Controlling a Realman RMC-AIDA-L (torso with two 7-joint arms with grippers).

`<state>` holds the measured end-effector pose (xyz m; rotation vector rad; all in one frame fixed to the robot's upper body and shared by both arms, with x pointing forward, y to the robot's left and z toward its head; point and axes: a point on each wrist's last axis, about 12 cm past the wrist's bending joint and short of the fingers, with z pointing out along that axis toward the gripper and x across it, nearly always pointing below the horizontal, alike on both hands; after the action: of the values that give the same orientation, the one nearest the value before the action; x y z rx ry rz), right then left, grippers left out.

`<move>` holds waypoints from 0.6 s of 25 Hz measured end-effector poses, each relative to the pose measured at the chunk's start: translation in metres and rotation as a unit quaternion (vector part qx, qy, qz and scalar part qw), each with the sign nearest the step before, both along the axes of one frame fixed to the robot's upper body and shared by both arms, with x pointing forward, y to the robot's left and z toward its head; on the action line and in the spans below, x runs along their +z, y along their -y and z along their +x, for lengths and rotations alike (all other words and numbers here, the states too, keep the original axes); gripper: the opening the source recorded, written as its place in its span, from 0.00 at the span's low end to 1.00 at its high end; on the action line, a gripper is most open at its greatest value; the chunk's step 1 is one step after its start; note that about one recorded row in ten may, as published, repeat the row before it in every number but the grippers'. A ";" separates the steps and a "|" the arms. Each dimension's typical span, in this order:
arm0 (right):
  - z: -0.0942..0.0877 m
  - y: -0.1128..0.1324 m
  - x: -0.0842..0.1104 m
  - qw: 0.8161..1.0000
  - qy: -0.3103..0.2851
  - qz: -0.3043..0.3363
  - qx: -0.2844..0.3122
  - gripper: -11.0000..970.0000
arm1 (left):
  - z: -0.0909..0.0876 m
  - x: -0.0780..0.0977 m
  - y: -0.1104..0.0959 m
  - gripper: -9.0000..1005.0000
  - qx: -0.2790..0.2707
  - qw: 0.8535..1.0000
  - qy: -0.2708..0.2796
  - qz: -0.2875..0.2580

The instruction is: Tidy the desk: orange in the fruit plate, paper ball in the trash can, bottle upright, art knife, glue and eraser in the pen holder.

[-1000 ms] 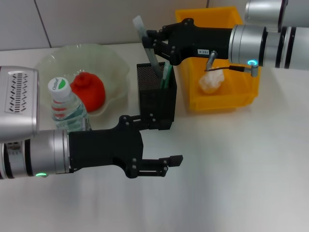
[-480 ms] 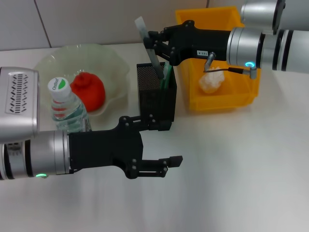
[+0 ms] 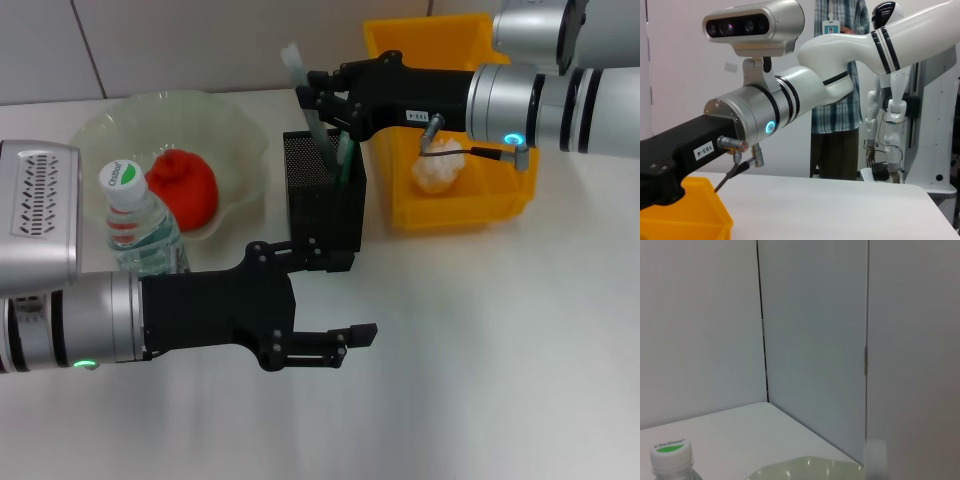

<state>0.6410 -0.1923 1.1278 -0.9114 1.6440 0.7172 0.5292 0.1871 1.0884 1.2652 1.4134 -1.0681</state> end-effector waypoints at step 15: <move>-0.007 0.014 0.011 0.999 0.030 0.007 0.013 0.46 | 0.002 0.001 -0.004 0.78 0.008 1.000 0.002 -0.002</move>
<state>0.6335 -0.2063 1.1384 -0.9372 1.5753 0.7104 0.5312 0.1910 1.0897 1.2509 1.4163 -1.0555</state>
